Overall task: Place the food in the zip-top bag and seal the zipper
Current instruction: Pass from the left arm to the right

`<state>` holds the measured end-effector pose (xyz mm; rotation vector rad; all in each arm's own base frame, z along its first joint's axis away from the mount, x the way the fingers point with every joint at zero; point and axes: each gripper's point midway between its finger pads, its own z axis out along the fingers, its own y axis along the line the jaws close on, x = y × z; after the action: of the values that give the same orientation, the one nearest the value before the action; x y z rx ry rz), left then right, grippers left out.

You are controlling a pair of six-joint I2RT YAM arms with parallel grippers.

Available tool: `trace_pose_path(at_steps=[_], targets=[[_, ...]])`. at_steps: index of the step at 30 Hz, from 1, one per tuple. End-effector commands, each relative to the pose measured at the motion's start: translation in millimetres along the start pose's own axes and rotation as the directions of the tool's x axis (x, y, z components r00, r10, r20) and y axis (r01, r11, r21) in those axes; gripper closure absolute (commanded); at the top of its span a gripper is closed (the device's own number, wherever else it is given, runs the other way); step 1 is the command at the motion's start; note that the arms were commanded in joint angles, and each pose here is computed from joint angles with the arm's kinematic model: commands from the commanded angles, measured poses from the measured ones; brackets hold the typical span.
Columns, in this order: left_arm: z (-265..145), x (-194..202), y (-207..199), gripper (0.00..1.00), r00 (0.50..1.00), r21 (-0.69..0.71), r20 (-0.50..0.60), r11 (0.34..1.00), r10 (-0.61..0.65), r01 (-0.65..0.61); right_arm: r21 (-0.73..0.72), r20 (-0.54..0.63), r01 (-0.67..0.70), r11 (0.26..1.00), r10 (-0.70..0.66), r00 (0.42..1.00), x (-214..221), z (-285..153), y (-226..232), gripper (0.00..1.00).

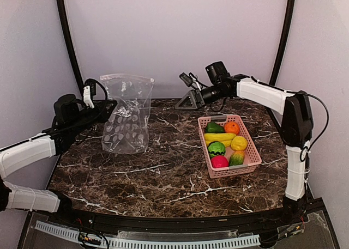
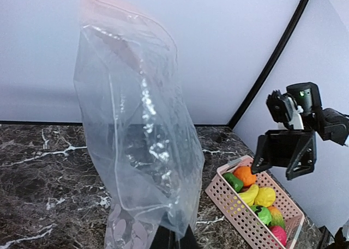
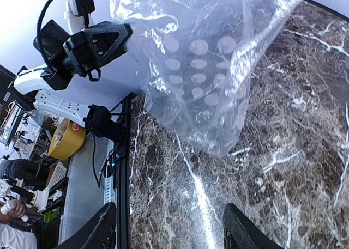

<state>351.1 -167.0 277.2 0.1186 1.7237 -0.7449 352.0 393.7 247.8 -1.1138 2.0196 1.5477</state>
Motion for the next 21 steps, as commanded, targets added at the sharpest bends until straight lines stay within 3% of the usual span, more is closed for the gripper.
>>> trace_pose_path(at_steps=[1,13,21], targets=[[-0.9,-1.4,-30.6,0.99,1.000,0.127,0.012,0.992,-0.016,0.015,-0.016,0.070,0.048,0.999,-0.047,0.996,-31.9,18.0,-0.9,0.35],[-2.7,-7.1,-50.2,0.99,0.996,0.194,0.030,0.978,-0.089,0.081,-0.063,0.136,0.040,0.997,-0.031,0.990,-45.8,46.6,-14.9,0.37],[-3.4,-5.8,-52.4,0.99,0.995,0.206,0.016,0.974,-0.101,0.096,-0.112,0.147,0.002,0.994,0.014,0.989,-52.3,63.4,-31.3,0.57]])
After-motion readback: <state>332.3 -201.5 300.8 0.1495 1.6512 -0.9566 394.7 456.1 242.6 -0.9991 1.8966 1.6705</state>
